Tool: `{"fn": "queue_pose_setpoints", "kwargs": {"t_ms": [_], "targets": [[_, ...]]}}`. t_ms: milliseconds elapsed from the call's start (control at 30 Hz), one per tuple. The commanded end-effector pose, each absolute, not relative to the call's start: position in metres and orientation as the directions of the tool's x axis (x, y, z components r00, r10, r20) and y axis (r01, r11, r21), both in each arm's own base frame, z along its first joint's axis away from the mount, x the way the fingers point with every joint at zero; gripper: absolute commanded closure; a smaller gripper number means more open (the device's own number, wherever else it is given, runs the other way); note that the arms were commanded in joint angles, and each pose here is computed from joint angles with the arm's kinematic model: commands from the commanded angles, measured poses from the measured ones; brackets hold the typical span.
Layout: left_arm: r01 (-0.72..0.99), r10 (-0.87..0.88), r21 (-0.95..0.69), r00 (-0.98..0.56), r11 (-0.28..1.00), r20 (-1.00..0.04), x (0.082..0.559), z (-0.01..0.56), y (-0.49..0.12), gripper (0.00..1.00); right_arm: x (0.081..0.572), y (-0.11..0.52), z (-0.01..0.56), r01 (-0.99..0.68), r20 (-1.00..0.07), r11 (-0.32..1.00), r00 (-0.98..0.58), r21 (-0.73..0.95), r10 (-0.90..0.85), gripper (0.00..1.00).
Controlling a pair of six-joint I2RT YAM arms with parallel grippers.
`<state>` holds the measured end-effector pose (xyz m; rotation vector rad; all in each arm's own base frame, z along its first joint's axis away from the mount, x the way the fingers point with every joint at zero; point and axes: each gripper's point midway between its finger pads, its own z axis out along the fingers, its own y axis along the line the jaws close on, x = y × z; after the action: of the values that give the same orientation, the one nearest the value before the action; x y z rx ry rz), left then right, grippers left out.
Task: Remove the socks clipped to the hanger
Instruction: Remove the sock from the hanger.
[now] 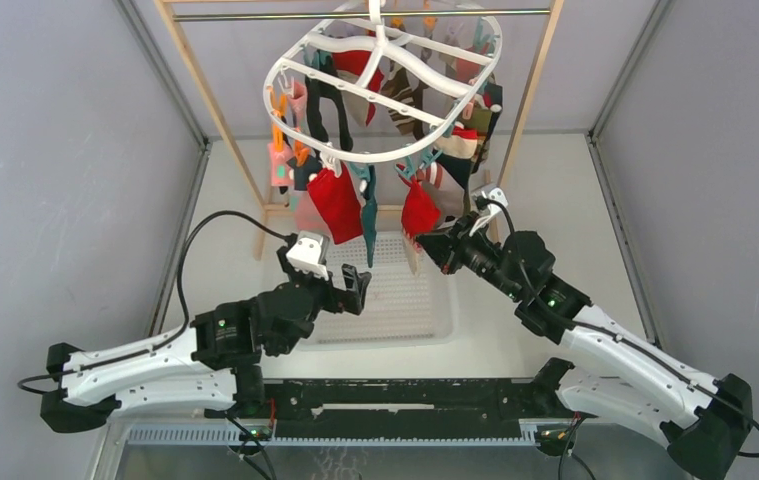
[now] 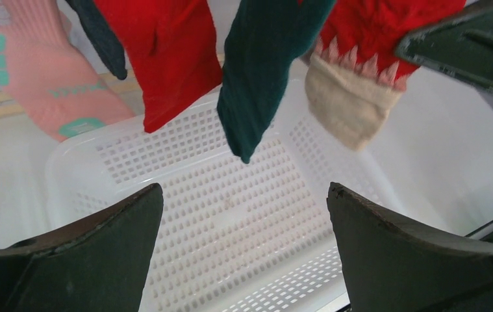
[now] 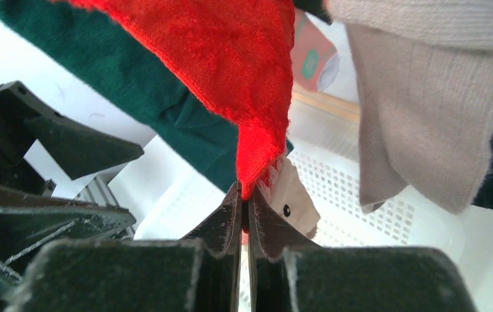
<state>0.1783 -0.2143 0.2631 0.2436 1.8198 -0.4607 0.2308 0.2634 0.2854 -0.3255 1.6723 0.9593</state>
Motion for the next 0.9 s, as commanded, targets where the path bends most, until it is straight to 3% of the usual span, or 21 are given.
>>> {"fn": "queue_pose_setpoints", "kwargs": {"t_ms": [0,867], "targets": [[0.416,-0.196,-0.287,-0.249,0.863,-0.949,0.18,0.301,-0.227,0.0,0.211,0.27,0.313,-0.7,-0.885,0.541,-0.365,0.466,0.29,0.91],[0.586,-0.207,-0.322,-0.256,0.744,-0.944,0.164,0.276,-0.264,0.0,0.154,0.298,0.362,-0.761,-0.777,0.196,-0.555,0.619,0.296,0.95]]}}
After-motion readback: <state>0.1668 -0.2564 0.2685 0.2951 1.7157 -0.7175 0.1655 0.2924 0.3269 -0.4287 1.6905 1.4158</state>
